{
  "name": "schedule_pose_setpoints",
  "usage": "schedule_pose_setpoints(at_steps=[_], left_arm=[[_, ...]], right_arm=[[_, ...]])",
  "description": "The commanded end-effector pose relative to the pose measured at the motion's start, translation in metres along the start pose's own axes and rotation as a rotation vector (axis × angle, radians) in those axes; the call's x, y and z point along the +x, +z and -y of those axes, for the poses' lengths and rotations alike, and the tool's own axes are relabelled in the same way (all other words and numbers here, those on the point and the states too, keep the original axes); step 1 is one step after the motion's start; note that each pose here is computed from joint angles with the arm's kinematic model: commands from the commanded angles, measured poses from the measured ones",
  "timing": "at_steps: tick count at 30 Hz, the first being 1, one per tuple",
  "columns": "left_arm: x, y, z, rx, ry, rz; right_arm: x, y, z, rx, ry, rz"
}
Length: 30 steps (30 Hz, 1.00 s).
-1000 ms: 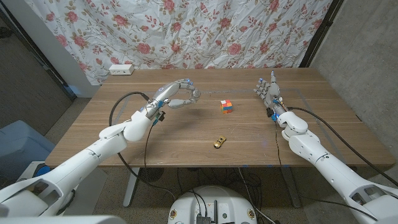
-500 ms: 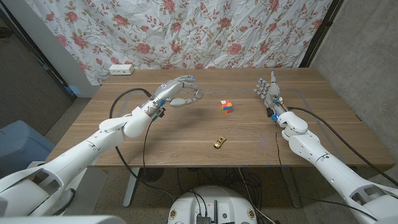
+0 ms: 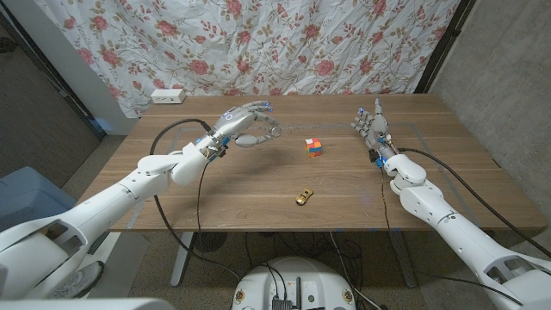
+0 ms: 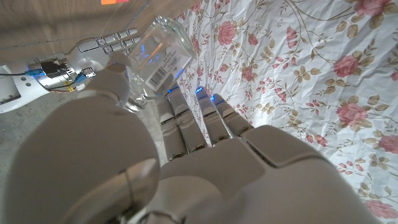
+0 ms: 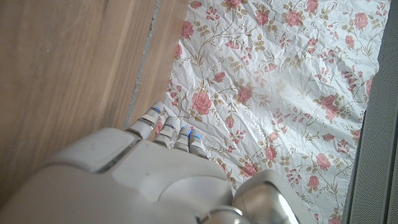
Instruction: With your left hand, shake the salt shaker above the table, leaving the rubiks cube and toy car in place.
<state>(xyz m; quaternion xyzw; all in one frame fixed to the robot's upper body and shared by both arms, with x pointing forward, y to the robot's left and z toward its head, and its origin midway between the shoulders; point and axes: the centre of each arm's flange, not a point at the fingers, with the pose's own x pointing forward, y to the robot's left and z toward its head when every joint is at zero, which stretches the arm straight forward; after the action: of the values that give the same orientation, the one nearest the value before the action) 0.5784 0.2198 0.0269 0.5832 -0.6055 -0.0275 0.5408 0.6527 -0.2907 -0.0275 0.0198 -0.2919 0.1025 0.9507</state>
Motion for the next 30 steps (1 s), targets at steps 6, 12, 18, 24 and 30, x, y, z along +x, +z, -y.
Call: schedule_pose_setpoints(at_steps=[6,12,18,24,30], left_arm=[[0.006,-0.006,-0.006,0.215,0.019,0.124],[0.005,-0.005,-0.008,0.280,0.033,0.169],[0.004,-0.001,-0.010,0.339,0.041,0.230],[0.003,0.000,-0.012,0.361,0.048,0.261],[0.001,0.004,-0.014,0.437,0.052,0.332]], right_arm=[[0.000,0.000,0.000,0.001,-0.002,0.000],[0.000,0.000,0.000,0.001,-0.002,0.000],[0.000,0.000,0.000,0.001,-0.002,0.000],[0.000,0.000,0.000,0.001,-0.002,0.000],[0.000,0.000,0.000,0.001,-0.002,0.000]])
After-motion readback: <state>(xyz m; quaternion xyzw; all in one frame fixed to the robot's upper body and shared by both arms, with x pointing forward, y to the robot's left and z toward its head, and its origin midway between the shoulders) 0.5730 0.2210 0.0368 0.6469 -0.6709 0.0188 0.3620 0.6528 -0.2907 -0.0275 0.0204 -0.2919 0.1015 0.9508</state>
